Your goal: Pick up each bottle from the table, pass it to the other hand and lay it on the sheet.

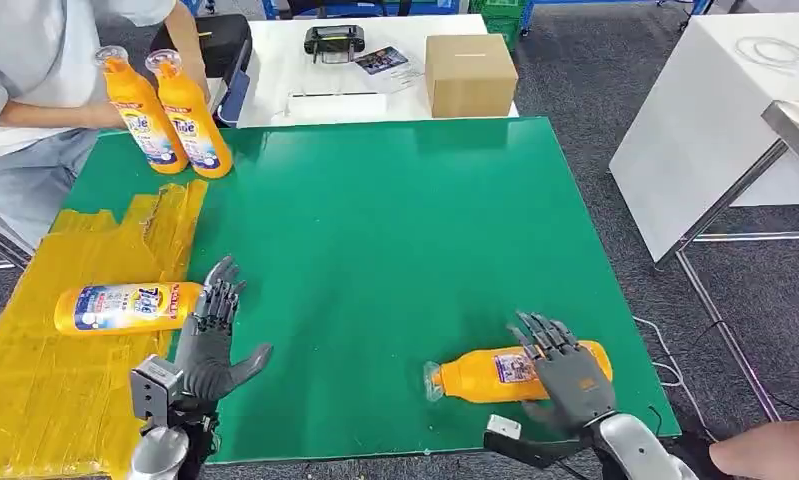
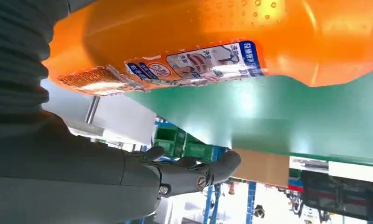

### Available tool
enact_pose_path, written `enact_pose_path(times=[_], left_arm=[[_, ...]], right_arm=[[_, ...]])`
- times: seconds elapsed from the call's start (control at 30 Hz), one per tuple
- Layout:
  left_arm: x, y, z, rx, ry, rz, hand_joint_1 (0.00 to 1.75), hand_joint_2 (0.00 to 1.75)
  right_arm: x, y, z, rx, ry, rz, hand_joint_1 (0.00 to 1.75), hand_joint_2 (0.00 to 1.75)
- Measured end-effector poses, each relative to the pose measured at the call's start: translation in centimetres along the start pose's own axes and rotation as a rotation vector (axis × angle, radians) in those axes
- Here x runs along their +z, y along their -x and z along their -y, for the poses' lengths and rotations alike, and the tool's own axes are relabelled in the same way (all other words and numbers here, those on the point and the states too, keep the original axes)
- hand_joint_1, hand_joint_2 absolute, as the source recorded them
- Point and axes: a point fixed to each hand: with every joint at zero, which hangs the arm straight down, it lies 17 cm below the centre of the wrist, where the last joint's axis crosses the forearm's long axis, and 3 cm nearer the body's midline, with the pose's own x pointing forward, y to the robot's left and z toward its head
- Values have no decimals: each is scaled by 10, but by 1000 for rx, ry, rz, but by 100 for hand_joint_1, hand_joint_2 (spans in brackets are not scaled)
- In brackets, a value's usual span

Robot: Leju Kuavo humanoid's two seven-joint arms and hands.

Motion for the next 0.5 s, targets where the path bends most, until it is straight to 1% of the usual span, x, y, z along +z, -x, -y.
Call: enact_pose_path(times=[0.33,0.5], left_arm=[[0,1,1,2,1,-4,0,175],[-1,2,1,6,5,-5,0,175]], right_arm=[[-1,3,-6,-10,-9,-18,0,175],[-6,13,-4,6,-7,-39,0,175]])
